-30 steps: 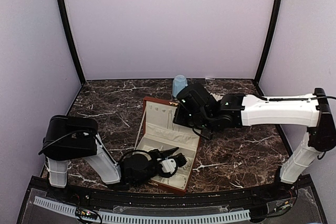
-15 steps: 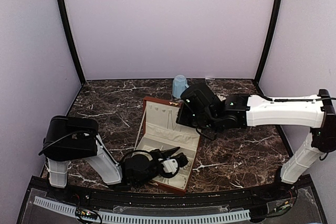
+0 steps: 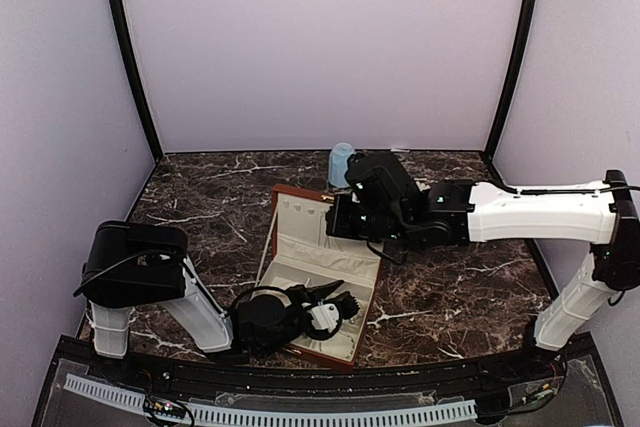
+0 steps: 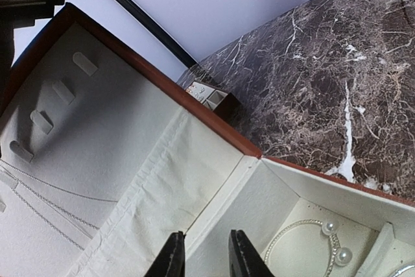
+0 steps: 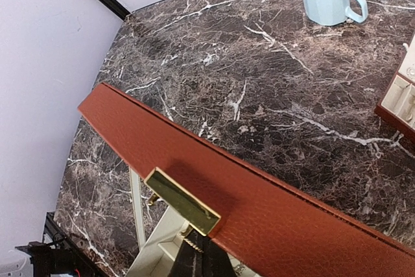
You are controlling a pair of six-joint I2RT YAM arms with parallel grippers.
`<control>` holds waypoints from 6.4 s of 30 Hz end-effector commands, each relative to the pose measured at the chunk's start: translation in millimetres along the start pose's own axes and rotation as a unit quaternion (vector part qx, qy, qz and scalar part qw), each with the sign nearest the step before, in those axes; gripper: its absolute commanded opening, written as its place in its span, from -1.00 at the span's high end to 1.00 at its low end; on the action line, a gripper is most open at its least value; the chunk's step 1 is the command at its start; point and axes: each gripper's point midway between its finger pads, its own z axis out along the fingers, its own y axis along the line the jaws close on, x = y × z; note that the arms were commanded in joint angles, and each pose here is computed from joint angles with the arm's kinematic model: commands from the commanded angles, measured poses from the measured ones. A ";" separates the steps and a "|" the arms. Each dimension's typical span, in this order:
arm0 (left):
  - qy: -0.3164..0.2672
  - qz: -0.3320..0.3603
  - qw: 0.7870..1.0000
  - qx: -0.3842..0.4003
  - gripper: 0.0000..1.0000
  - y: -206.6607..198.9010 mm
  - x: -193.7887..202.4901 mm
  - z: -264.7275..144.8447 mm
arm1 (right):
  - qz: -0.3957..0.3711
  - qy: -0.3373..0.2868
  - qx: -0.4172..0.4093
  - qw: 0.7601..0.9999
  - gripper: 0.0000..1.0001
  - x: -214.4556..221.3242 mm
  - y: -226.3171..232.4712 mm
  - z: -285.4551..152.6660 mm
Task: Organize the mixed jewelry
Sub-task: Hang the necklace on the earring holder.
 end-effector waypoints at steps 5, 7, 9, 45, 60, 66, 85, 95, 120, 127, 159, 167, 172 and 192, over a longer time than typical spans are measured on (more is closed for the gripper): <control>-0.018 -0.012 1.000 -0.018 0.48 6.2 -12.2 0.1 | 0.015 -0.020 0.026 0.999 1.00 -9.1 -0.6 4.5; -0.018 -0.011 1.000 -0.018 0.48 6.1 -12.0 -0.3 | 0.016 -0.021 0.031 0.999 1.00 -9.3 -1.7 5.6; -0.018 -0.012 1.000 -0.017 0.48 5.2 -11.9 -0.6 | 0.018 -0.024 0.033 0.999 1.00 -10.5 -2.7 6.0; -0.014 -0.022 0.999 -0.028 0.47 8.9 -8.2 -5.2 | 0.064 -0.031 0.099 0.993 1.00 -2.3 -32.5 8.3; -0.016 -0.022 0.999 -0.028 0.47 9.3 -8.8 -5.5 | 0.033 -0.023 0.035 0.999 1.00 -1.2 -5.8 14.2; -0.016 -0.027 0.999 -0.026 0.48 8.4 -7.0 -7.2 | 0.037 -0.028 0.029 0.998 1.00 -3.8 -0.7 15.5; -0.033 -0.051 0.998 0.035 0.49 -28.3 -5.6 -15.2 | 0.129 -0.065 0.065 0.987 1.00 -7.9 -22.8 14.9; -0.043 -0.053 0.997 0.040 0.49 -35.4 -10.9 -19.9 | 0.175 -0.050 0.093 0.979 1.00 2.7 -44.6 23.8; -0.044 -0.060 0.997 0.032 0.49 -32.9 -9.5 -24.1 | 0.122 -0.057 -0.011 0.991 1.00 -13.1 -1.2 22.7; -0.044 -0.064 0.996 0.040 0.49 -36.4 -6.5 -26.0 | 0.141 -0.080 -0.012 0.987 1.00 -20.9 -3.9 19.7; -0.041 -0.064 0.996 0.045 0.51 -37.7 -0.1 -32.4 | 0.286 -0.059 0.020 0.956 1.00 -19.2 -46.2 27.1; -0.037 -0.061 0.996 0.045 0.51 -39.3 1.0 -30.2 | 0.314 -0.024 0.021 0.949 1.00 -7.9 -54.7 34.7; -0.035 -0.061 0.997 0.044 0.51 -39.2 2.5 -30.6 | 0.325 -0.010 0.029 0.945 1.00 2.8 -62.6 38.5; -0.033 -0.059 0.997 0.042 0.52 -39.0 3.2 -30.0 | 0.322 0.017 0.033 0.946 1.00 20.9 -72.1 44.0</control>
